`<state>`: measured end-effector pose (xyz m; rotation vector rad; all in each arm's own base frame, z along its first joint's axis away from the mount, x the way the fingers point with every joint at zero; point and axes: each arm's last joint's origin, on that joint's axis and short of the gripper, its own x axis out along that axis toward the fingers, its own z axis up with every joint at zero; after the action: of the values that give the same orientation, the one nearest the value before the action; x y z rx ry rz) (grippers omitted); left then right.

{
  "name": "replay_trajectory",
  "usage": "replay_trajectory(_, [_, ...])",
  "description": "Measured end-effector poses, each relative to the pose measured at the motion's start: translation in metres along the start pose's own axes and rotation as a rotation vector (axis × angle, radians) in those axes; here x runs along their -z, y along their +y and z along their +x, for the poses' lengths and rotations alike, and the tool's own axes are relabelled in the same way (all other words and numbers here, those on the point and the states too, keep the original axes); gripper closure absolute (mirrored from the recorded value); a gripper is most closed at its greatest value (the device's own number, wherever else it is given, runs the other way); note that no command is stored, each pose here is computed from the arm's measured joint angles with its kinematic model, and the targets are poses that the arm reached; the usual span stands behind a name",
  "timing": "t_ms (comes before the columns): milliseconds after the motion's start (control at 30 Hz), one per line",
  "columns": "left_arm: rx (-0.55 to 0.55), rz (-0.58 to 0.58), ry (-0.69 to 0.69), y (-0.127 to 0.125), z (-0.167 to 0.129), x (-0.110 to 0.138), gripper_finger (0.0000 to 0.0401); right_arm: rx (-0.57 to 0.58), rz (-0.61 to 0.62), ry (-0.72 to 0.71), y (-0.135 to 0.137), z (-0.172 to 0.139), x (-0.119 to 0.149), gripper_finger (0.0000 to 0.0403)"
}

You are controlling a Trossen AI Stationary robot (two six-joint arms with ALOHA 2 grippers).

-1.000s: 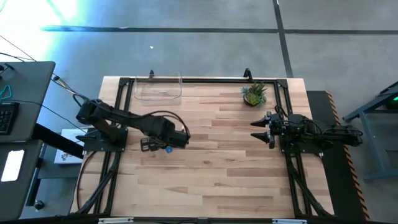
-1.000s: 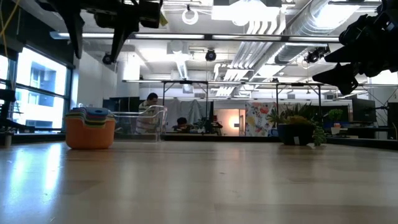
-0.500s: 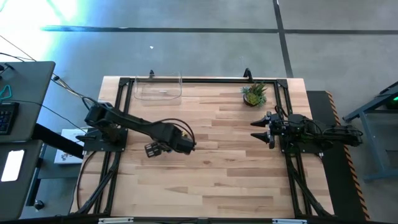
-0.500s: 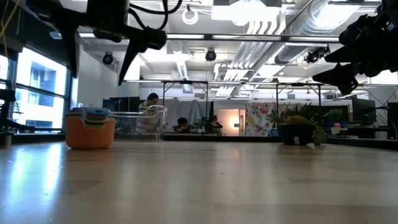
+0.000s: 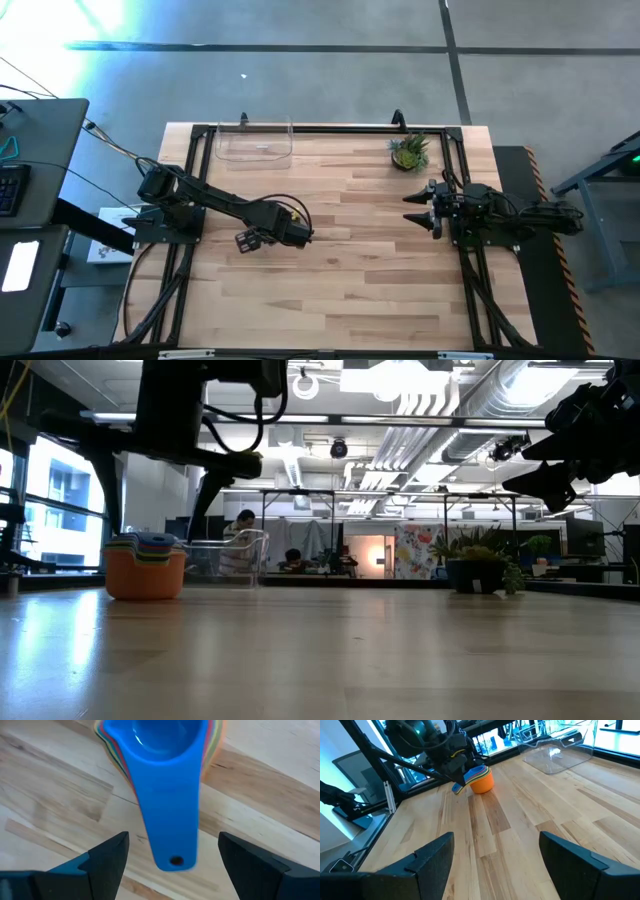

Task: Nest measuring cups in basket
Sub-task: Put the stacked colored measuring cups into the transparent bin

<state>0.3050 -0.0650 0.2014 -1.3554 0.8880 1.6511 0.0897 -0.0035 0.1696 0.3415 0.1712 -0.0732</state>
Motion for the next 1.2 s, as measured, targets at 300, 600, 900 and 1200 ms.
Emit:
replay_trajectory(300, [-0.036,-0.020,-0.021,-0.001,0.012,-0.011,0.0102,0.000,0.000,0.000,0.000,0.000,0.000,0.0119])
replay_trajectory(600, [-0.013,-0.012,0.009,-0.004,0.036,-0.016,0.0102,0.000,0.000,0.000,0.000,0.000,0.000,0.0119])
replay_trajectory(900, [0.005,-0.030,0.027,0.004,0.036,-0.027,0.0102,0.000,0.000,0.000,0.000,0.000,0.000,0.0119])
replay_trajectory(1200, [0.052,-0.016,0.083,0.004,0.050,-0.030,0.0103,0.000,0.000,0.000,0.000,0.000,0.000,0.0119])
